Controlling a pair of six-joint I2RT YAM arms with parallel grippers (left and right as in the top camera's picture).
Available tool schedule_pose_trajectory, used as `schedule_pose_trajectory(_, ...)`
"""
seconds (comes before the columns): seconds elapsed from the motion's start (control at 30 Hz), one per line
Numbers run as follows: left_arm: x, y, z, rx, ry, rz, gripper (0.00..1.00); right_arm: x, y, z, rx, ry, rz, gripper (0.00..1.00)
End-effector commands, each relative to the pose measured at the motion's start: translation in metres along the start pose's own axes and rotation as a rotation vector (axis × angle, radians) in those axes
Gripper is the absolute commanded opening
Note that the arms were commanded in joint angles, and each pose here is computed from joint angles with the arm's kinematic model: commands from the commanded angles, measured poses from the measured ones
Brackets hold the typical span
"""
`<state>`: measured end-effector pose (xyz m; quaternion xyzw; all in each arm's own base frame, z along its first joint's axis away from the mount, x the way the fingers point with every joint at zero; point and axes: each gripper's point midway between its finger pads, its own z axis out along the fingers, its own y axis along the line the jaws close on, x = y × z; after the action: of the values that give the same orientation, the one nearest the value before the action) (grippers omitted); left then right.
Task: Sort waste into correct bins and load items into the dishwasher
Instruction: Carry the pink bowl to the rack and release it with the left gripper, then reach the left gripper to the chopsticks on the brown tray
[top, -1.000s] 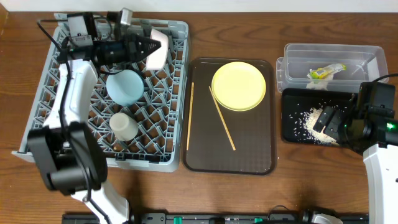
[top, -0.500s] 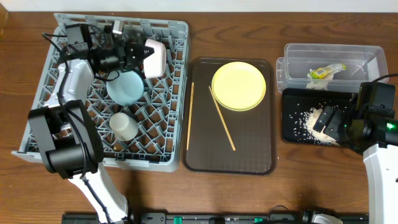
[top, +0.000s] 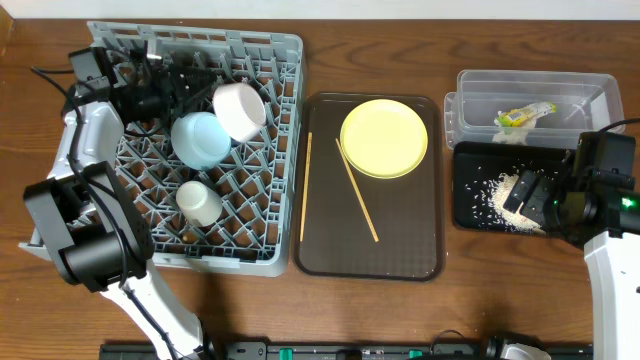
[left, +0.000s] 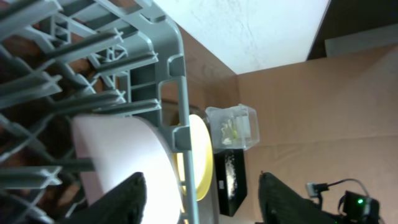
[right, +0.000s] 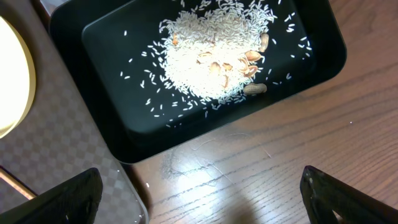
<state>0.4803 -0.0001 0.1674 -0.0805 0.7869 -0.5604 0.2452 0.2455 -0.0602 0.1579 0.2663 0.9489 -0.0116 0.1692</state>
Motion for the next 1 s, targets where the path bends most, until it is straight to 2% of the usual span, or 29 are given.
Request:
schedule_pose_trajectory(0.0,-0.007,0.004,-0.011,-0.015,-0.029,-0.013,0.64,-0.004,-0.001,-0.005,-0.004,-0.019,0.000,0.99)
schedule_pose_trajectory(0.2,-0.015,-0.013,-0.031,-0.158,-0.098,0.027,0.72,-0.005,-0.001,-0.005,-0.005,-0.026,0.000,0.99)
schedule_pose_trajectory(0.3,-0.014,-0.049,-0.042,-0.264,-0.144,0.102,0.76,-0.005,-0.001,-0.005,-0.005,-0.025,-0.003,0.99)
schedule_pose_trajectory(0.4,0.002,-0.078,-0.040,-0.350,-0.135,0.169,0.81,-0.005,-0.001,-0.005,-0.005,-0.025,-0.003,0.99)
schedule_pose_trajectory(0.6,0.066,-0.090,-0.021,-0.728,-0.021,0.247,0.88,-0.005,-0.001,-0.005,-0.006,-0.025,-0.003,0.99)
schedule_pose_trajectory(0.8,0.142,-0.096,0.035,-0.850,0.131,0.176,0.88,-0.006,0.000,-0.005,-0.007,-0.029,-0.003,0.99)
schedule_pose_trajectory(0.97,0.194,-0.086,0.075,-0.953,0.127,0.044,0.89,-0.005,-0.001,-0.005,-0.005,-0.025,-0.003,0.99)
